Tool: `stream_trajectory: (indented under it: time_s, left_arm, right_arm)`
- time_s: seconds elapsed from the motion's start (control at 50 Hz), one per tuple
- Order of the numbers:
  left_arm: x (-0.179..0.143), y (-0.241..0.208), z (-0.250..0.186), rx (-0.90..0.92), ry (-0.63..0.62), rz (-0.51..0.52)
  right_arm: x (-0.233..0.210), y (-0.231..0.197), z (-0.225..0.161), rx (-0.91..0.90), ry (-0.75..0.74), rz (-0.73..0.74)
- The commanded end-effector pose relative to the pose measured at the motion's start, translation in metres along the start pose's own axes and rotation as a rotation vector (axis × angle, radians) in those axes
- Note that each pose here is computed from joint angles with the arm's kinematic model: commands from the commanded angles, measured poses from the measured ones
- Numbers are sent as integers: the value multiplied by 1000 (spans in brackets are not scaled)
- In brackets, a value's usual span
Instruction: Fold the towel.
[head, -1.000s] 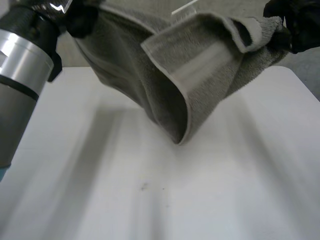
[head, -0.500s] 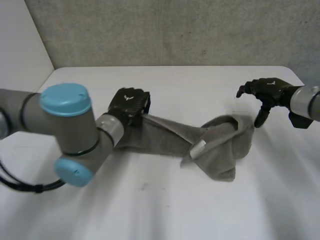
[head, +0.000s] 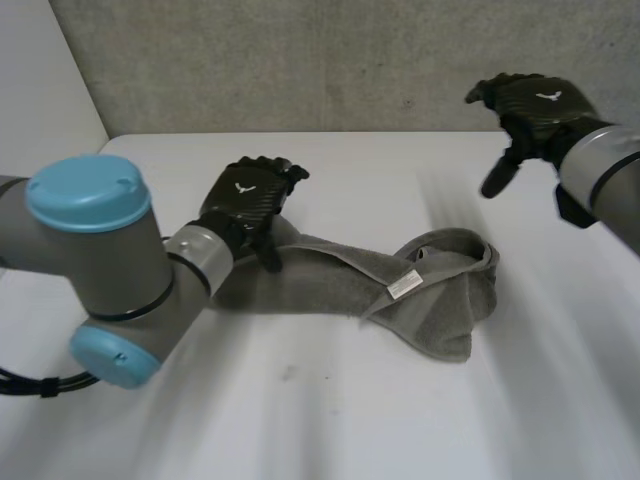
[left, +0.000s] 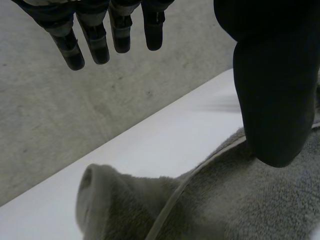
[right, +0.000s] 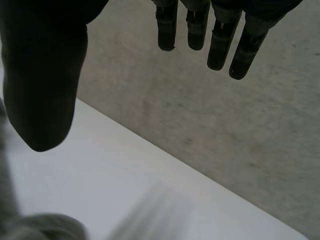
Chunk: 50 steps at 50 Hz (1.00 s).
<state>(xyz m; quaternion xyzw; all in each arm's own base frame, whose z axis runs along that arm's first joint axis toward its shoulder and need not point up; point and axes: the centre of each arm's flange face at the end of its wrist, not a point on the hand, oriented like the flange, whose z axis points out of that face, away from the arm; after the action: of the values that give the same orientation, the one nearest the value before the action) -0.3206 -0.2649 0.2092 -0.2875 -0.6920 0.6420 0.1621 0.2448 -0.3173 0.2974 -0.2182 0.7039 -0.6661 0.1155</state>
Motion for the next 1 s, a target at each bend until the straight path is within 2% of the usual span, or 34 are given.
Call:
stream_trajectory:
  time_s: [0.02, 0.16, 0.2, 0.22, 0.26, 0.32, 0.44, 0.64, 0.74, 0.78, 0.8, 0.84, 0.88, 1.0]
  left_arm:
    - [-28, 10, -10, -18, -79, -10]
    - [-45, 25, -7, -63, -118, -27]
    - [-47, 35, -4, -87, -117, -35]
    - [-47, 35, -4, -87, -117, -35]
    - [-46, 44, -1, -106, -112, -38]
    - [-45, 54, 3, -123, -111, -39]
    - [-43, 68, 6, -157, -104, -44]
    - [-43, 78, 9, -175, -100, -47]
    - [-43, 78, 11, -164, -102, -45]
    - [-44, 76, 12, -153, -106, -43]
    - [-44, 76, 12, -153, -106, -43]
    - [-44, 76, 12, -150, -108, -43]
    - [-45, 74, 13, -141, -111, -41]
    - [-46, 73, 16, -115, -117, -34]
  right_arm:
    - [-53, 14, 2, -26, -77, -4]
    - [-66, 42, 34, -77, -66, -98]
    - [-69, 60, 51, -111, -30, -211]
    - [-69, 60, 51, -111, -30, -211]
    - [-69, 77, 65, -150, 7, -336]
    - [-69, 95, 76, -202, 23, -420]
    - [-71, 121, 82, -298, -8, -463]
    - [-70, 123, 82, -312, -15, -463]
    - [-60, 93, 74, -279, 12, -434]
    - [-49, 53, 59, -218, 21, -372]
    - [-49, 53, 59, -218, 21, -372]
    - [-32, 16, 40, -139, -5, -280]
    - [-23, -1, 30, -102, -26, -237]
    - [10, -29, -4, -55, -94, -139]
